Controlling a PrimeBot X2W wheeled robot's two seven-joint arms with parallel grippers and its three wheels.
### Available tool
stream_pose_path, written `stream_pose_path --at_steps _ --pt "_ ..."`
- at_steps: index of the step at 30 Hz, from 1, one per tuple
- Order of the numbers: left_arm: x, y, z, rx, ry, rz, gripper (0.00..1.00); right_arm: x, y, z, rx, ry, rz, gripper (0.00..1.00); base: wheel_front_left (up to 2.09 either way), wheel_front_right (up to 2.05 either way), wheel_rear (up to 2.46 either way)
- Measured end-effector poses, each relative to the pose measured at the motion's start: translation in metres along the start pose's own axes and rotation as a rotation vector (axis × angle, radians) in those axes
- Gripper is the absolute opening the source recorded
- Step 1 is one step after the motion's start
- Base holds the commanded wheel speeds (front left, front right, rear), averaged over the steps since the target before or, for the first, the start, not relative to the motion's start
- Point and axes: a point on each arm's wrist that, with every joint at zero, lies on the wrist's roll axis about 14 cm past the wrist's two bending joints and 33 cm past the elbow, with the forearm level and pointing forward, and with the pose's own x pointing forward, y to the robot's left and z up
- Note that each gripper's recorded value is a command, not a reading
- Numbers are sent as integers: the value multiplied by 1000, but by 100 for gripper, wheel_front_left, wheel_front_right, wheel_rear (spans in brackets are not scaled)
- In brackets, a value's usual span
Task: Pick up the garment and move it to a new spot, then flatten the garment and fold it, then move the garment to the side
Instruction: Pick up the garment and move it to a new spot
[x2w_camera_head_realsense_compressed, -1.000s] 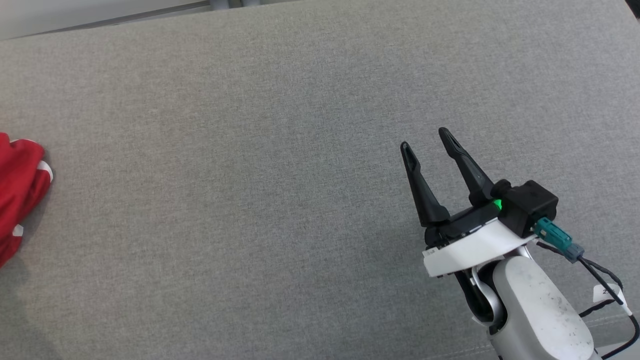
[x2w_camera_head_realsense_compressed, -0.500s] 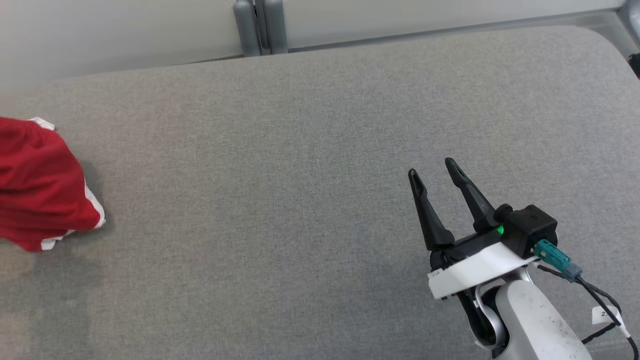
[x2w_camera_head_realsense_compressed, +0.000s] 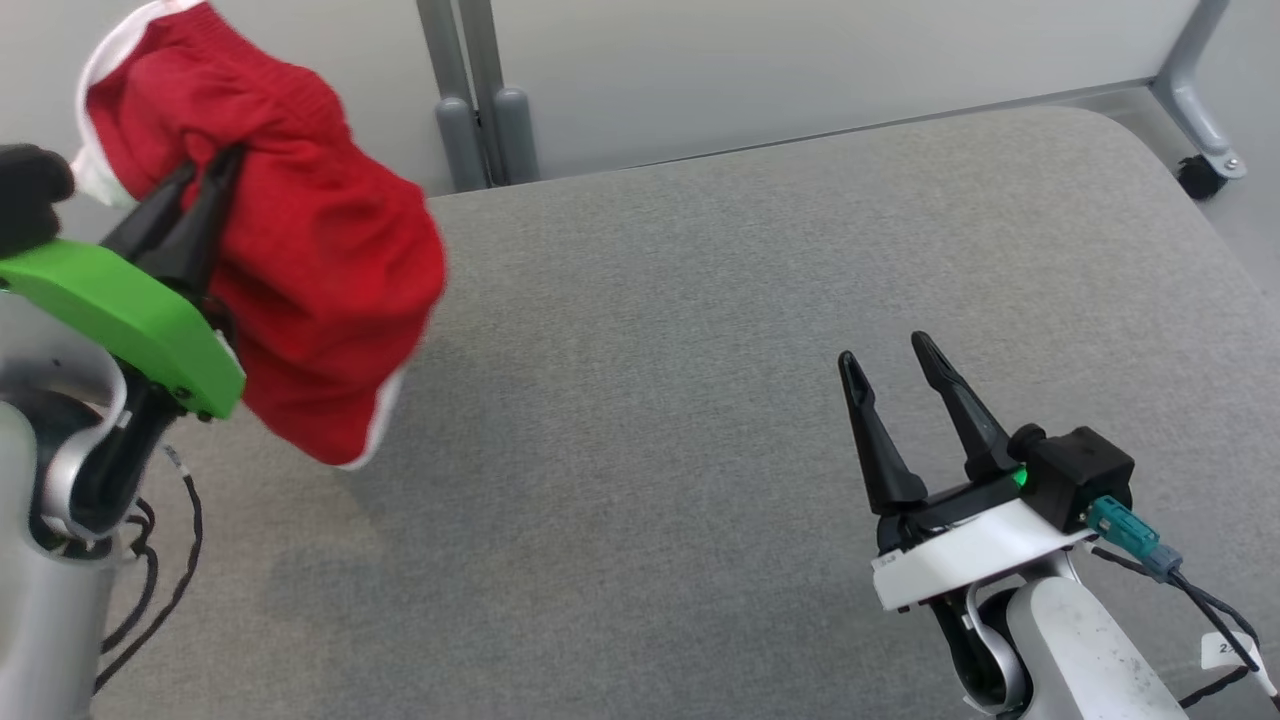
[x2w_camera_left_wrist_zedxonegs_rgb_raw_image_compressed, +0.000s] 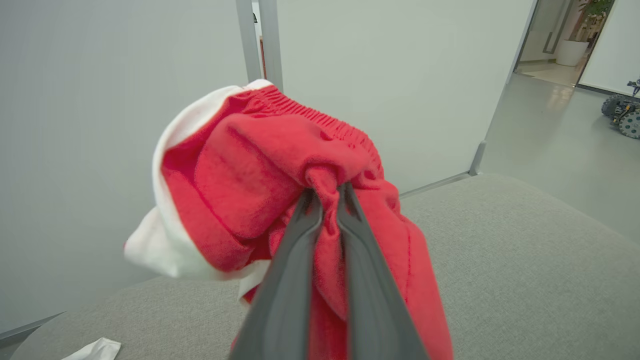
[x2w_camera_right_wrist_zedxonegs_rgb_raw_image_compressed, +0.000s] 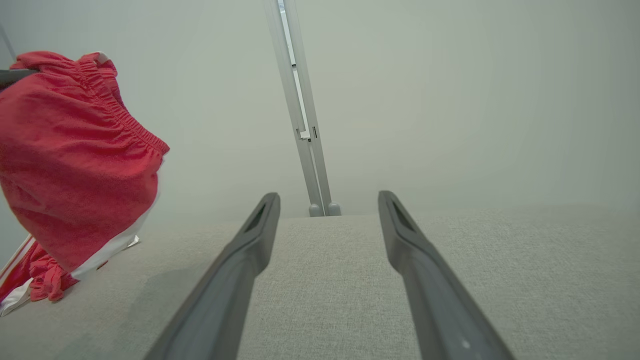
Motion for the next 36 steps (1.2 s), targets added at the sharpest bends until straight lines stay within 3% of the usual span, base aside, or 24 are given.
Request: stream_pose_path --at_steps 8,16,17,18,19,24,36 --pt "29 -84 -58 -102 27 -159 0 -19 -31 14 -18 -28 -107 100 0 0 0" --pt "45 -114 -173 -101 184 -173 2 -27 -46 20 13 -47 -171 100 0 0 0" --pt "45 -117 -184 -99 202 -177 22 -28 -49 19 18 -44 -181 100 0 0 0" --pt "45 -119 -194 -108 219 -177 50 -29 -51 17 26 -41 -192 100 0 0 0" --pt "45 -120 -203 -117 228 -173 100 -30 -53 15 29 -35 -198 100 0 0 0" --pt "45 -120 -217 -115 231 -163 100 -30 -58 9 61 -25 -221 100 0 0 0" --pt "31 -71 -169 -64 59 -25 100 -18 -38 14 176 -57 -145 100 0 0 0"
